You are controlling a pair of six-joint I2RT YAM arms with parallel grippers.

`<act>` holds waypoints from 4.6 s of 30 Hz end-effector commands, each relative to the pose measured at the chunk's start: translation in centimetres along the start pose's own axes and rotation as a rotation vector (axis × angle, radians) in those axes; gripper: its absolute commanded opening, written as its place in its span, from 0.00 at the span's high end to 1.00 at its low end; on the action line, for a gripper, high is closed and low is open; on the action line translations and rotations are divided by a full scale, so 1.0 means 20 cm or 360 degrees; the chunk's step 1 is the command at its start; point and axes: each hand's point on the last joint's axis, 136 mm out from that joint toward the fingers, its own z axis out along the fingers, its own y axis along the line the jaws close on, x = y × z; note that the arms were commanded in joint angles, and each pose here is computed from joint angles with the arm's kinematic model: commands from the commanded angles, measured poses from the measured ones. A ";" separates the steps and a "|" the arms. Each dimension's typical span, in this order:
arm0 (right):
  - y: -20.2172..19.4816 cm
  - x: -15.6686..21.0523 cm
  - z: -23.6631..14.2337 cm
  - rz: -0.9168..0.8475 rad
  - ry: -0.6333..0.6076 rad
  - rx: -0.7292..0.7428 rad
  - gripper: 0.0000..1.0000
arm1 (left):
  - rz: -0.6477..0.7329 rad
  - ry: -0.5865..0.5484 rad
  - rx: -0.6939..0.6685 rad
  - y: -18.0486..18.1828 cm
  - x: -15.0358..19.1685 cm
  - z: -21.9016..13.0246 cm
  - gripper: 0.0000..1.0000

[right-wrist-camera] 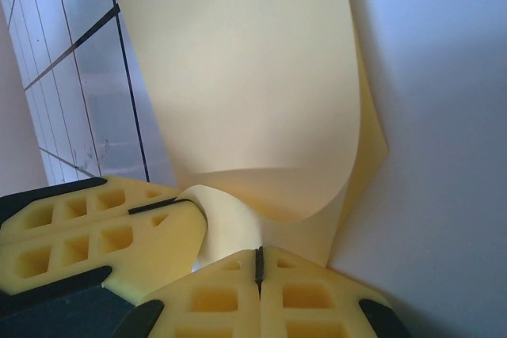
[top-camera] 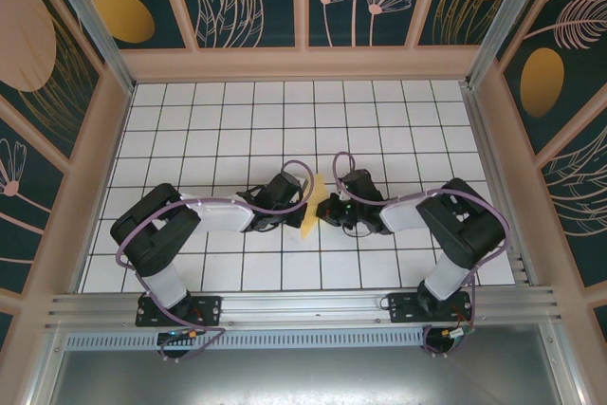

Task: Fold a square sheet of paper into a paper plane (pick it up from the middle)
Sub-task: Third fold the triangle at the center of the table.

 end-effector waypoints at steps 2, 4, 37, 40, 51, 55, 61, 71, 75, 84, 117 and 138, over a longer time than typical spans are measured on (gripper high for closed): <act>0.14 -0.10 -0.08 -0.0092 -0.0070 -0.0080 1.00 | 0.0006 0.0244 -0.0119 0.11 0.22 0.05 0.99; 0.15 -0.14 -0.12 -0.0108 -0.0103 -0.0093 1.00 | 0.0005 0.0240 -0.0118 0.11 0.22 0.05 0.99; 0.03 -0.25 -0.08 -0.0096 -0.0060 -0.0008 1.00 | 0.0006 0.0254 -0.0118 0.11 0.23 0.06 0.99; -0.03 -0.23 -0.06 -0.0072 -0.0051 0.0017 1.00 | 0.0006 0.0254 -0.0120 0.12 0.23 0.06 0.99; -0.04 -0.27 -0.09 -0.0034 -0.0104 0.0080 1.00 | 0.0006 0.0254 -0.0123 0.12 0.23 0.05 0.99; 0.10 -0.30 -0.16 -0.0092 -0.0135 -0.0032 1.00 | 0.0012 0.0253 -0.0101 0.11 0.23 0.05 0.99; 0.15 -0.20 -0.18 -0.0091 -0.0099 -0.0118 1.00 | -0.0015 0.0237 -0.0054 0.10 0.25 0.03 0.99; 0.15 -0.04 -0.09 -0.0084 -0.0020 -0.0108 1.00 | -0.0004 0.0263 -0.0095 0.12 0.27 0.02 0.99; 0.12 -0.04 -0.05 -0.0075 0.0006 -0.0087 1.00 | -0.0006 0.0262 -0.0097 0.12 0.27 0.02 0.99; -0.01 -0.02 -0.01 -0.0016 0.0046 0.0033 1.00 | -0.0005 0.0262 -0.0107 0.13 0.27 0.02 0.99; 0.05 -0.24 -0.10 -0.0034 -0.0112 -0.0093 1.00 | -0.0002 0.0280 -0.0122 0.13 0.28 0.04 0.98; 0.10 -0.24 -0.21 -0.0032 -0.0180 -0.0116 1.00 | -0.0002 0.0278 -0.0128 0.14 0.28 0.04 0.99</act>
